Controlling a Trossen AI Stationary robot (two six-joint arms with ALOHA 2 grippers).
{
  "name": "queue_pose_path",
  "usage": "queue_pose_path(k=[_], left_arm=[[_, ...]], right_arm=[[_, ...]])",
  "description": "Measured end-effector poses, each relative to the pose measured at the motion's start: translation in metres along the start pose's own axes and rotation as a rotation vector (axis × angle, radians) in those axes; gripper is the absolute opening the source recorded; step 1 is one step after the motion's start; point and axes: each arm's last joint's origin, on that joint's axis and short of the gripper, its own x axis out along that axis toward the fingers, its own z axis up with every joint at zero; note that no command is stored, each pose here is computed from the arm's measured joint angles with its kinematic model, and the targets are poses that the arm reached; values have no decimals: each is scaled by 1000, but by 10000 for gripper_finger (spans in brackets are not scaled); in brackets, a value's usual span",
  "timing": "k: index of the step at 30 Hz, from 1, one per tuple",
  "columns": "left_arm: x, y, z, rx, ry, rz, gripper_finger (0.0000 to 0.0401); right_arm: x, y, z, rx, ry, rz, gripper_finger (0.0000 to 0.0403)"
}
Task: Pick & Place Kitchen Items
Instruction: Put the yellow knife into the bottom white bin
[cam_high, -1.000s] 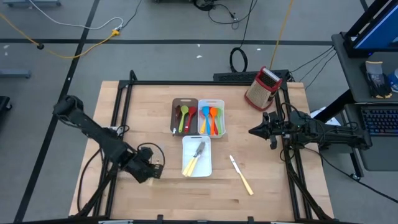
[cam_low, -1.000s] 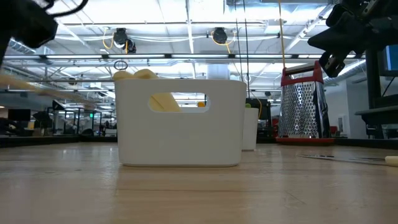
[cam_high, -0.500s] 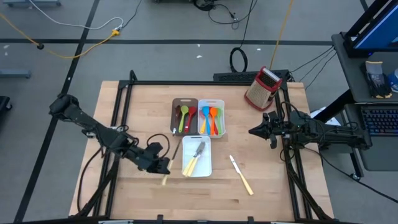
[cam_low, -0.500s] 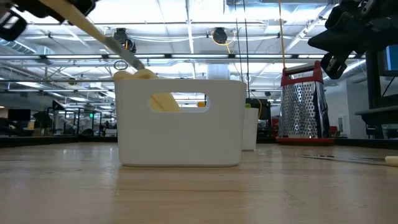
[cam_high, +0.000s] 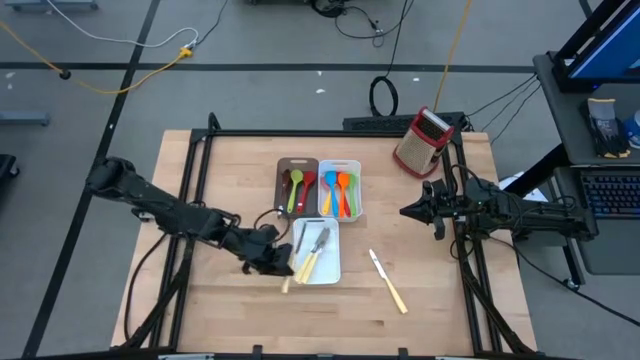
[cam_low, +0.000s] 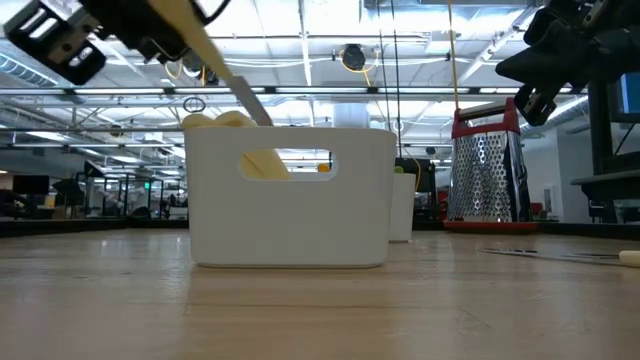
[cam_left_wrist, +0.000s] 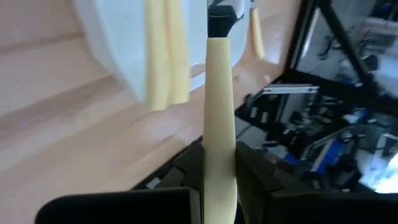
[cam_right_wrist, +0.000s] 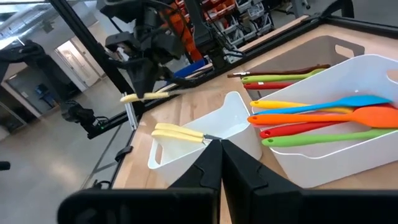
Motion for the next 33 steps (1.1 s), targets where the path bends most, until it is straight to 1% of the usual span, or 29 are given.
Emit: queue_pose_path(k=[2,5,10,17,21,27,33], left_arm=[[9,-3,2,-27,13,-19,46],[22,-10,3,-50,39,5,46],[41,-29,9,-76,83,66,46],[50,-44,27,-101,90,183,46],[55,-41,43,-133,79,228,46],[64,-37,65,-134,91,252,46],[63,-37,74,-124,86,246,47]], right_arm=[[0,0,-1,6,6,0,0],[0,-1,-2,14,23,-7,0],[0,-2,-5,12,51,-22,0],[0,-2,-5,12,54,-21,0],[0,-2,-5,10,56,-20,0],[0,-3,-5,-6,59,-20,0],[0,-3,-6,-5,63,-22,0]])
